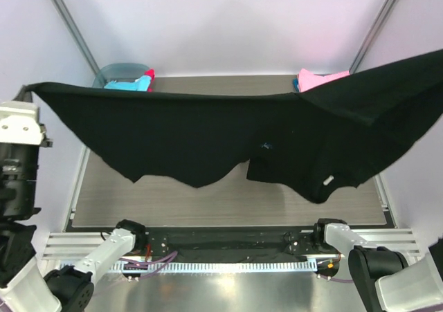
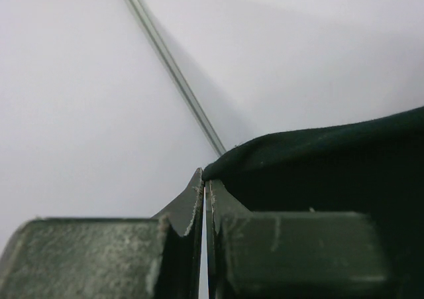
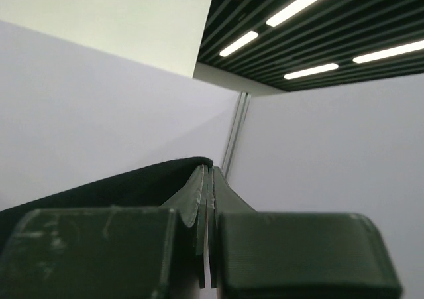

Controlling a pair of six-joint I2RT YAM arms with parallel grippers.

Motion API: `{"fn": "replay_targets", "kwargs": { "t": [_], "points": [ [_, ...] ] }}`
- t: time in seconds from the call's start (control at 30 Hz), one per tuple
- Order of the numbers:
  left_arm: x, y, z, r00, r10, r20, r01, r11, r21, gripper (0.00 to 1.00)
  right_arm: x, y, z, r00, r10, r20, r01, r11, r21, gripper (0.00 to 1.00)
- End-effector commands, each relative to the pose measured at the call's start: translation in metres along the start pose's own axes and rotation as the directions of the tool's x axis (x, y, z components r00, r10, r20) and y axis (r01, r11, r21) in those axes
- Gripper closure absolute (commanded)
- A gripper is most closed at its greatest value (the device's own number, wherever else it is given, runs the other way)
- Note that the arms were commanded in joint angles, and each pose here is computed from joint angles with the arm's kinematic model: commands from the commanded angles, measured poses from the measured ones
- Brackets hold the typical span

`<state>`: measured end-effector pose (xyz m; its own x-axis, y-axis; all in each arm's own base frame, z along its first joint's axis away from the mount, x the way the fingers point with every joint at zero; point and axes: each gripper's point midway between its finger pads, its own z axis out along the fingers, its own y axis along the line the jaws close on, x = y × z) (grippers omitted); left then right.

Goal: Fold and stack the t-shirts
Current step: Flatten the tshirt out

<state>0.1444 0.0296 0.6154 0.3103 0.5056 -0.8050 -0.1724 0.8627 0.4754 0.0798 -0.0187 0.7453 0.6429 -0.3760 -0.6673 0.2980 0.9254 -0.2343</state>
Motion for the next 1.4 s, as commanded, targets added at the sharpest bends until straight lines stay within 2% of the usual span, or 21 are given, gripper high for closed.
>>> {"fn": "replay_targets", "kwargs": {
  "t": [0.0, 0.17, 0.33, 0.37, 0.4, 0.53, 0.63, 0.7, 0.77, 0.8, 0.87, 0.93, 1.0, 1.03, 1.07, 1.2, 1.23, 1.27, 1.3, 1.33, 1.37],
  "points": [
    [-0.031, 0.036, 0.005, 0.997, 0.044, 0.071, -0.034, 0.990, -0.133, 1.00, -0.020, -0.014, 0.007, 0.995, -0.080, 0.065, 0.076, 0.996, 0.051, 0.99],
    [-0.041, 0.044, 0.024, 0.991, 0.114, 0.066, -0.101, 0.979, -0.175, 1.00, -0.006, -0.013, 0.037, 0.986, -0.146, 0.075, 0.141, 0.988, 0.070, 0.99],
    [0.004, 0.006, 0.079, 0.973, 0.218, -0.082, -0.226, 0.968, -0.112, 1.00, 0.054, 0.003, 0.086, 0.983, -0.182, 0.008, 0.181, 0.982, 0.054, 0.99],
    [0.012, -0.004, 0.095, 0.967, 0.234, -0.099, -0.244, 0.964, -0.102, 1.00, 0.093, 0.014, 0.104, 0.980, -0.192, -0.054, 0.194, 0.981, 0.028, 0.99],
    [0.024, -0.015, 0.106, 0.957, 0.265, -0.121, -0.275, 0.958, -0.076, 1.00, 0.104, 0.016, 0.114, 0.976, -0.209, -0.057, 0.211, 0.977, 0.030, 0.99],
    [0.114, -0.080, 0.163, 0.907, 0.336, -0.252, -0.322, 0.942, 0.097, 1.00, 0.213, 0.067, 0.146, 0.958, -0.231, -0.170, 0.210, 0.968, -0.135, 0.99],
    [0.164, -0.108, 0.187, 0.891, 0.332, -0.311, -0.289, 0.941, 0.176, 1.00, 0.277, 0.095, 0.144, 0.940, -0.240, -0.243, 0.189, 0.958, -0.216, 0.99],
    [0.213, -0.141, 0.201, 0.859, 0.353, -0.371, -0.272, 0.928, 0.254, 1.00, 0.346, 0.120, 0.134, 0.906, -0.261, -0.333, 0.168, 0.944, -0.284, 0.99],
    [0.234, -0.167, 0.214, 0.866, 0.357, -0.351, -0.255, 0.918, 0.305, 1.00, 0.405, 0.144, 0.117, 0.868, -0.268, -0.417, 0.120, 0.930, -0.349, 0.99],
    [0.270, -0.194, 0.219, 0.845, 0.376, -0.381, -0.234, 0.900, 0.369, 1.00, 0.424, 0.155, 0.110, 0.856, -0.269, -0.441, 0.096, 0.922, -0.376, 0.99],
    [0.300, -0.222, 0.230, 0.838, 0.386, -0.386, -0.212, 0.882, 0.421, 1.00, 0.480, 0.190, 0.087, 0.812, -0.271, -0.518, 0.012, 0.894, -0.449, 0.99],
    [0.348, -0.256, 0.242, 0.803, 0.408, -0.435, -0.178, 0.860, 0.478, 1.00, 0.530, 0.229, 0.062, 0.764, -0.307, -0.567, -0.044, 0.852, -0.521, 0.99],
    [0.363, -0.263, 0.261, 0.788, 0.414, -0.456, -0.184, 0.865, 0.468, 1.00, 0.562, 0.251, 0.047, 0.729, -0.337, -0.595, -0.072, 0.828, -0.557, 0.99],
    [0.400, -0.286, 0.266, 0.754, 0.437, -0.491, -0.166, 0.849, 0.502, 1.00, 0.597, 0.262, 0.032, 0.686, -0.360, -0.632, -0.096, 0.817, -0.569, 0.99],
    [0.412, -0.293, 0.271, 0.743, 0.443, -0.502, -0.164, 0.847, 0.505, 1.00, 0.605, 0.286, 0.030, 0.685, -0.369, -0.628, -0.112, 0.799, -0.591, 0.99],
    [0.461, -0.318, 0.301, 0.701, 0.477, -0.531, -0.189, 0.842, 0.506, 1.00, 0.678, 0.311, 0.028, 0.598, -0.365, -0.714, -0.134, 0.833, -0.537, 0.99],
    [0.477, -0.326, 0.311, 0.696, 0.477, -0.536, -0.193, 0.844, 0.501, 1.00, 0.679, 0.311, 0.051, 0.618, -0.341, -0.708, -0.116, 0.852, -0.511, 0.99],
    [0.483, -0.328, 0.317, 0.695, 0.476, -0.539, -0.198, 0.847, 0.493, 1.00, 0.718, 0.319, 0.033, 0.544, -0.345, -0.765, -0.125, 0.868, -0.481, 0.99],
    [0.488, -0.328, 0.324, 0.700, 0.470, -0.539, -0.208, 0.855, 0.475, 1.00, 0.732, 0.323, 0.032, 0.529, -0.341, -0.777, -0.124, 0.875, -0.468, 0.99],
    [0.484, -0.322, 0.338, 0.710, 0.454, -0.539, -0.229, 0.872, 0.432, 1.00, 0.729, 0.319, 0.054, 0.557, -0.316, -0.768, -0.102, 0.892, -0.441, 0.99],
    [0.504, -0.332, 0.339, 0.702, 0.455, -0.548, -0.229, 0.873, 0.431, 1.00, 0.756, 0.330, 0.040, 0.529, -0.325, -0.784, -0.111, 0.889, -0.443, 0.99]
  ]
}}
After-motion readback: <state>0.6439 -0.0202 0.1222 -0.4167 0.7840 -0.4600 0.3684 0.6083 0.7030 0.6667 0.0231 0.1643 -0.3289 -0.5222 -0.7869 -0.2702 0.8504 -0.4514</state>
